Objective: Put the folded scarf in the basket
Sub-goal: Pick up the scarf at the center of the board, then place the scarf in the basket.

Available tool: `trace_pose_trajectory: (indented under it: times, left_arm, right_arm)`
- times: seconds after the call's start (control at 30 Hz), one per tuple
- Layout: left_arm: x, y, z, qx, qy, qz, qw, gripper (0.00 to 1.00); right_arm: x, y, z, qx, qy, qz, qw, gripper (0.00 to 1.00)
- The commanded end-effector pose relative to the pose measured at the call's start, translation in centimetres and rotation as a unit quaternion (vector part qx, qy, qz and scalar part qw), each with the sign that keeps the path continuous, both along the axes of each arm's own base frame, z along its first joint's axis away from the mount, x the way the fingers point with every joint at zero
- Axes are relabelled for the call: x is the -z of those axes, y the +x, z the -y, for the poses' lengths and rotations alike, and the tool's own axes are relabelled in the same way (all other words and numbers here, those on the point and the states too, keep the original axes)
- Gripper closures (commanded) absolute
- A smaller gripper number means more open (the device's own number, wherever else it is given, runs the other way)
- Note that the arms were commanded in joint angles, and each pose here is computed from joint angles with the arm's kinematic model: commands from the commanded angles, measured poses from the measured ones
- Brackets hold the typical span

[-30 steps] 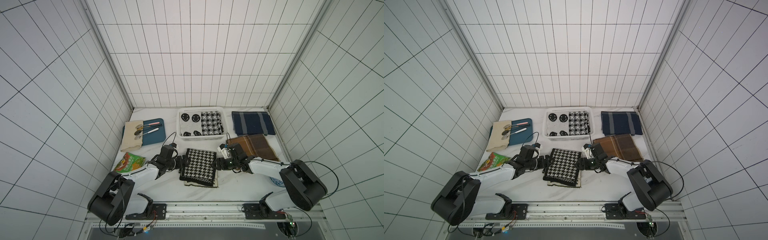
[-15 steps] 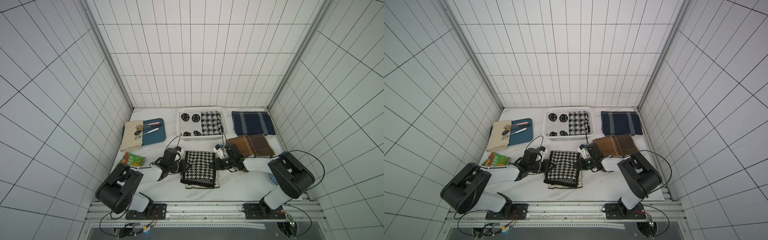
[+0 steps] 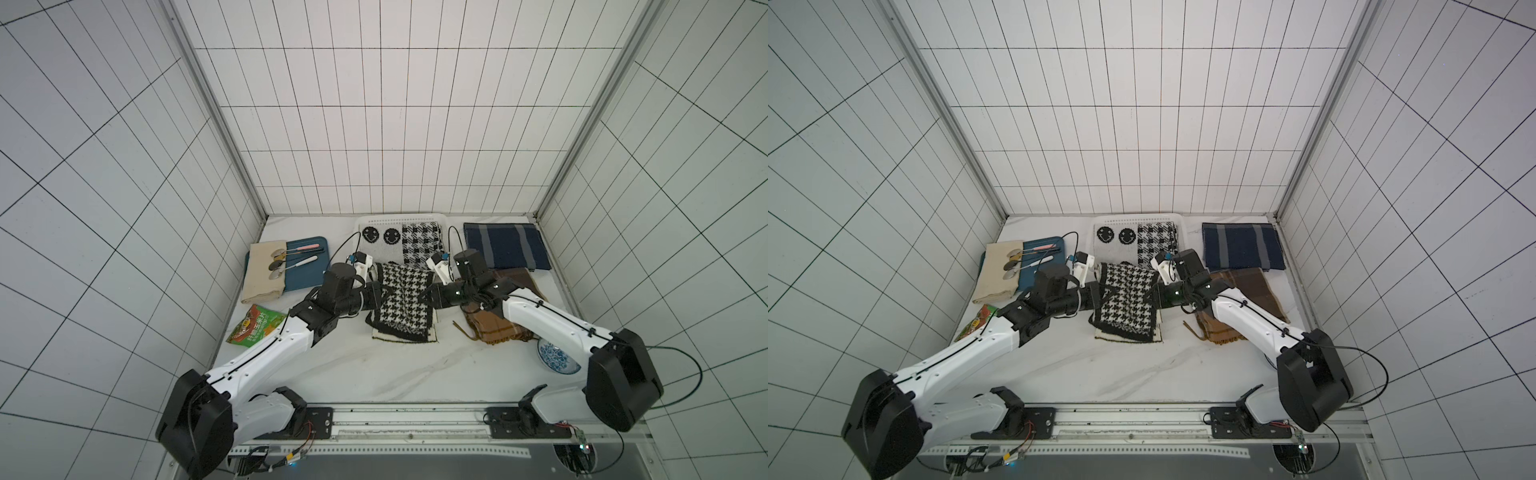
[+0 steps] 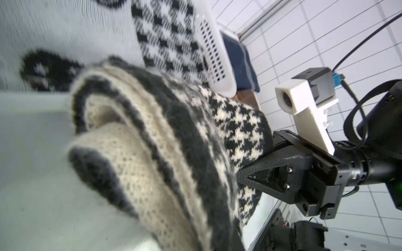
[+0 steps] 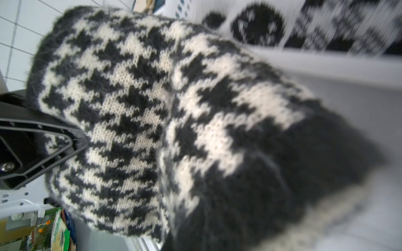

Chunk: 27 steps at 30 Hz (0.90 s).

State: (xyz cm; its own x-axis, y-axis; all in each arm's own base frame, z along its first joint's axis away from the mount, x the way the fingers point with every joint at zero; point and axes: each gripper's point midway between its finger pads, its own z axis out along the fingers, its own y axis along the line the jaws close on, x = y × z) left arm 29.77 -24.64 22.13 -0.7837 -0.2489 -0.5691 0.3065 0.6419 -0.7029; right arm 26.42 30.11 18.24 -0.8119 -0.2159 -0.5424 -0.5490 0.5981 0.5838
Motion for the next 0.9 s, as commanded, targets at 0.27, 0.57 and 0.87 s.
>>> trace_pose_trajectory:
  times: [0.27,0.57,0.87]
  left_arm:
    - [-1.4,17.2,-0.1,-0.078,-0.013,0.000,0.997,1.00]
    - [7.8,26.5,-1.2,-0.114,0.015,-0.054,0.992,1.00]
    - [12.4,26.2,-2.5,-0.129,0.067,-0.082,0.986,0.77]
  right_arm:
    - [-1.9,15.2,1.3,0.041,-0.095,0.007,0.995,0.97]
    - [5.1,23.7,2.4,0.070,-0.115,-0.048,0.990,0.95]
    - [8.5,25.0,3.0,0.079,-0.143,-0.054,0.985,0.63]
